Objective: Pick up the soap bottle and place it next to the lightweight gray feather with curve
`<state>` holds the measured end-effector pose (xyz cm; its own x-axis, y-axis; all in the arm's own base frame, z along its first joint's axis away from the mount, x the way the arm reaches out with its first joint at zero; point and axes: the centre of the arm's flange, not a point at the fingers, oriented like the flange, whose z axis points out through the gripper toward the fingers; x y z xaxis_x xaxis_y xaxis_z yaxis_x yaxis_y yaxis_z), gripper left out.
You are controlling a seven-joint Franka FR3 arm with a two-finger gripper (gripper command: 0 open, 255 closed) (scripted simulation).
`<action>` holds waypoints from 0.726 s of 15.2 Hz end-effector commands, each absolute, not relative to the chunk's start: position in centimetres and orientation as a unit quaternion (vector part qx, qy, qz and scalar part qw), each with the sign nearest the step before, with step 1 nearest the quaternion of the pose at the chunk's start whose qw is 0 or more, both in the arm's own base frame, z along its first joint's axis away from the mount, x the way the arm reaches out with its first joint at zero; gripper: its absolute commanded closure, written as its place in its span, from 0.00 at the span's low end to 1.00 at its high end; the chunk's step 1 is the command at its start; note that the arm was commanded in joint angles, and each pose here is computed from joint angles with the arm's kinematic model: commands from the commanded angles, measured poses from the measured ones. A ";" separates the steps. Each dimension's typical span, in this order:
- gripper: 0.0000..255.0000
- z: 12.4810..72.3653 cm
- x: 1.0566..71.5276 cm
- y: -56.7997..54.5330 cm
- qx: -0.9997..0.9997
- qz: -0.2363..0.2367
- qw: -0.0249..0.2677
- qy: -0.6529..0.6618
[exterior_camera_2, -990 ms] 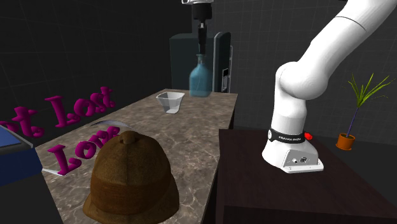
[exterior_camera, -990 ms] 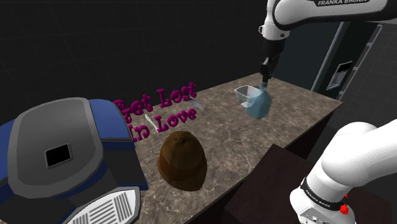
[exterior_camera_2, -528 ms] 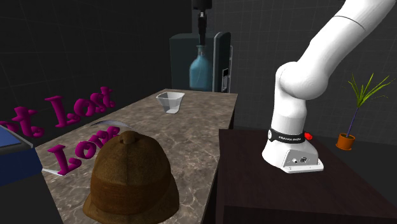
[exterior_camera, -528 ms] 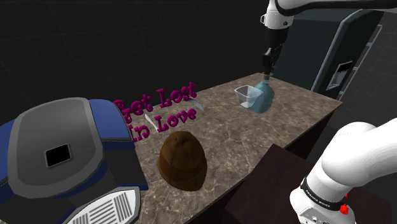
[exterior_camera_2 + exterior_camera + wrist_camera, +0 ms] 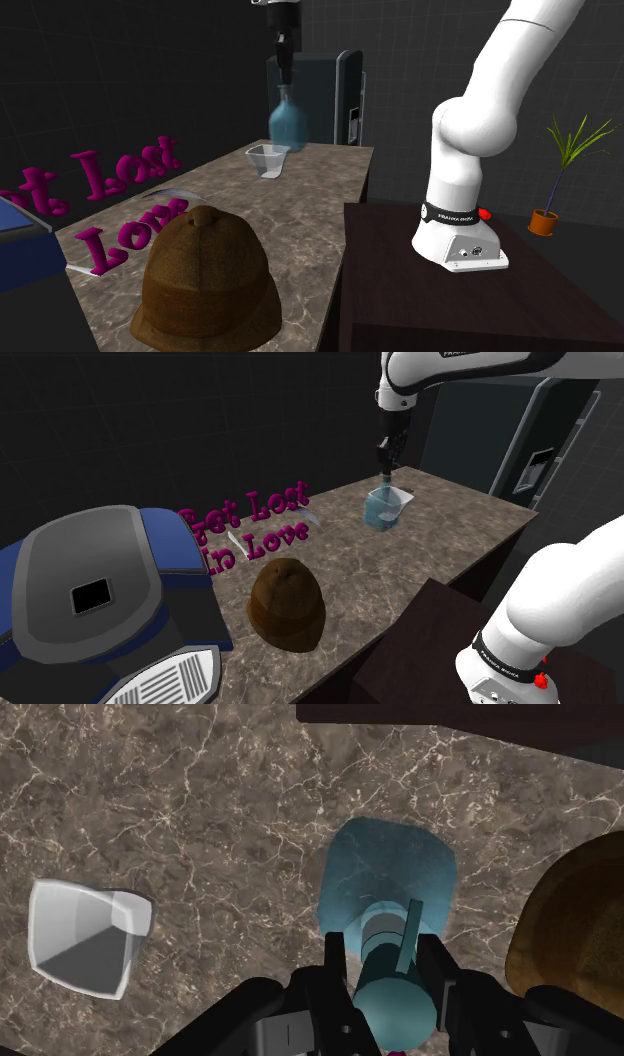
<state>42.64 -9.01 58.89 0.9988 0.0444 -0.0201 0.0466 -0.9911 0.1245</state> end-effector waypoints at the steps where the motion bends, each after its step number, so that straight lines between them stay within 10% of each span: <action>1: 1.00 58.1 45.0 -8.0 0.998 -0.008 0.063 0.023; 11: 1.00 53.0 56.8 -4.9 0.998 -0.008 0.063 0.023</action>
